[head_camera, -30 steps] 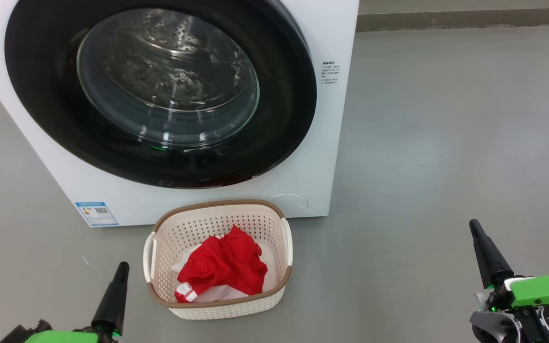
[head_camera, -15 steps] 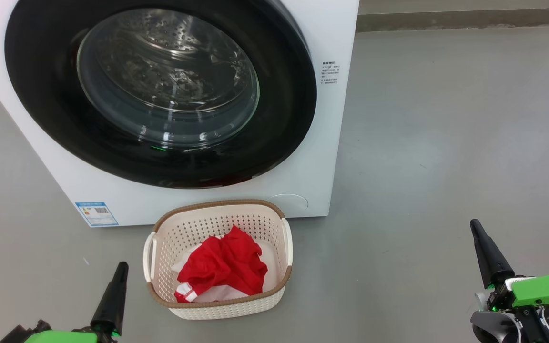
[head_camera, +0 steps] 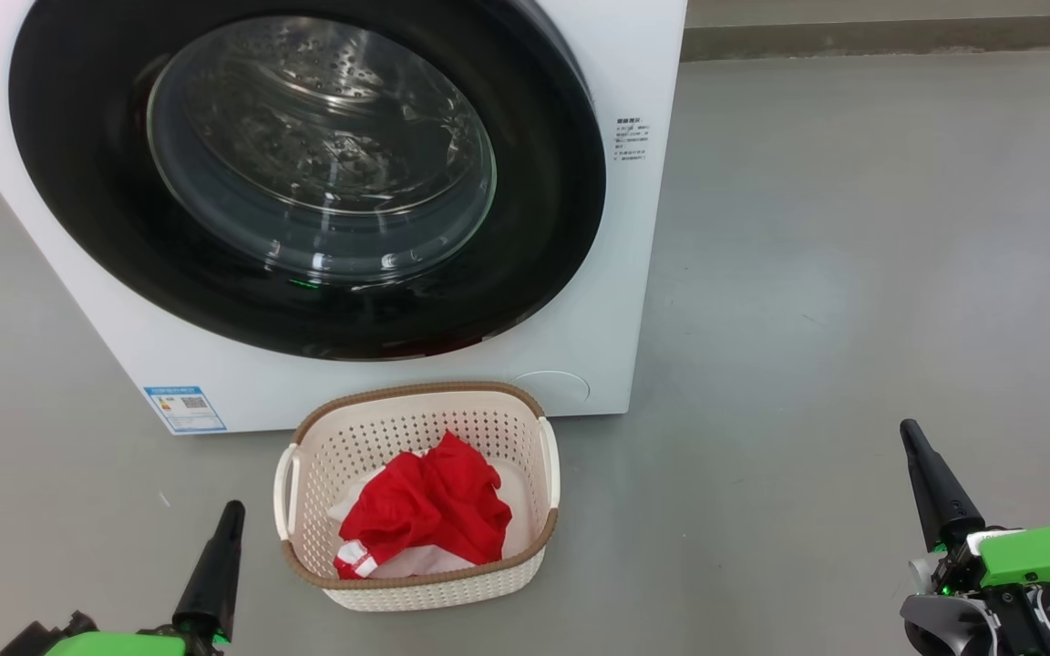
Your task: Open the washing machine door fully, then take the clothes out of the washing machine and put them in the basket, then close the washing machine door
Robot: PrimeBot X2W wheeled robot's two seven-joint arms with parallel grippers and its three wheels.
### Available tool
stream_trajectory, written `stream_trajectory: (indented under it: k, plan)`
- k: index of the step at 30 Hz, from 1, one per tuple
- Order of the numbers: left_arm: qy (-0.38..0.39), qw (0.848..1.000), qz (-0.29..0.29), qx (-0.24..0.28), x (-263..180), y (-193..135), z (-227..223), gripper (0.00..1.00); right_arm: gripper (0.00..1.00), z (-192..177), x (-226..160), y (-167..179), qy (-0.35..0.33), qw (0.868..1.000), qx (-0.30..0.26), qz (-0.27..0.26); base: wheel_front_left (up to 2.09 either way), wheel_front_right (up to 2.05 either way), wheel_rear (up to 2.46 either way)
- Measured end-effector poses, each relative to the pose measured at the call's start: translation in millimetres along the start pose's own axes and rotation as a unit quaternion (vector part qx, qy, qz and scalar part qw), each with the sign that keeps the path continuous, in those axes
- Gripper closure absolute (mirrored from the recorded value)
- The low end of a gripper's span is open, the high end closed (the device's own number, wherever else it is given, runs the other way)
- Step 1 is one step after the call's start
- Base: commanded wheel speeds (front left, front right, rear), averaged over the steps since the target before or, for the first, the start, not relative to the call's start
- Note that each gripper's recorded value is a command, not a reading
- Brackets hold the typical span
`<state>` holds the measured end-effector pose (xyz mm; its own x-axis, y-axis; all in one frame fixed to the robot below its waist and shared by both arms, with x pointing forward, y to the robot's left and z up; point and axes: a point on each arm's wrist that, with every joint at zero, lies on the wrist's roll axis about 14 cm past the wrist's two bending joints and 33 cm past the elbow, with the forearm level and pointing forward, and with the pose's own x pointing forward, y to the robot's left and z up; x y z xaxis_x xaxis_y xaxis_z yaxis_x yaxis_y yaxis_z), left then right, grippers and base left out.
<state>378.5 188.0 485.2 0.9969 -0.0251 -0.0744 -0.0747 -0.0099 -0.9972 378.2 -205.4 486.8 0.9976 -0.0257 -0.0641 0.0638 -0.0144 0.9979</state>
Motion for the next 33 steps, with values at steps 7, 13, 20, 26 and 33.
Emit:
stream_trajectory:
  k: [7,13,20,26,33]
  plan:
    - [0.0,1.0,0.0,0.001,0.0,0.0,0.3,1.0,1.0,1.3,0.0,0.1,-0.002,1.0,0.001,0.0,0.0,0.0,0.0]
    - [0.0,1.0,0.0,0.001,0.0,0.0,0.4,1.0,1.0,1.0,-0.1,0.1,-0.002,1.0,0.002,0.0,0.0,0.0,0.0]
    - [0.0,1.0,0.0,0.0,-0.1,-0.1,0.5,1.0,1.0,1.3,-0.1,0.1,-0.002,1.0,0.003,0.0,0.0,0.0,0.0]
    - [0.001,1.0,0.0,0.0,0.0,-0.1,0.2,1.0,1.0,1.6,-0.1,0.1,-0.002,1.0,0.001,0.0,0.0,0.0,0.0]
    - [0.001,1.0,0.0,0.0,-0.1,-0.1,0.2,1.0,1.0,1.7,-0.1,0.1,-0.003,1.0,0.001,0.0,0.0,0.0,0.0]
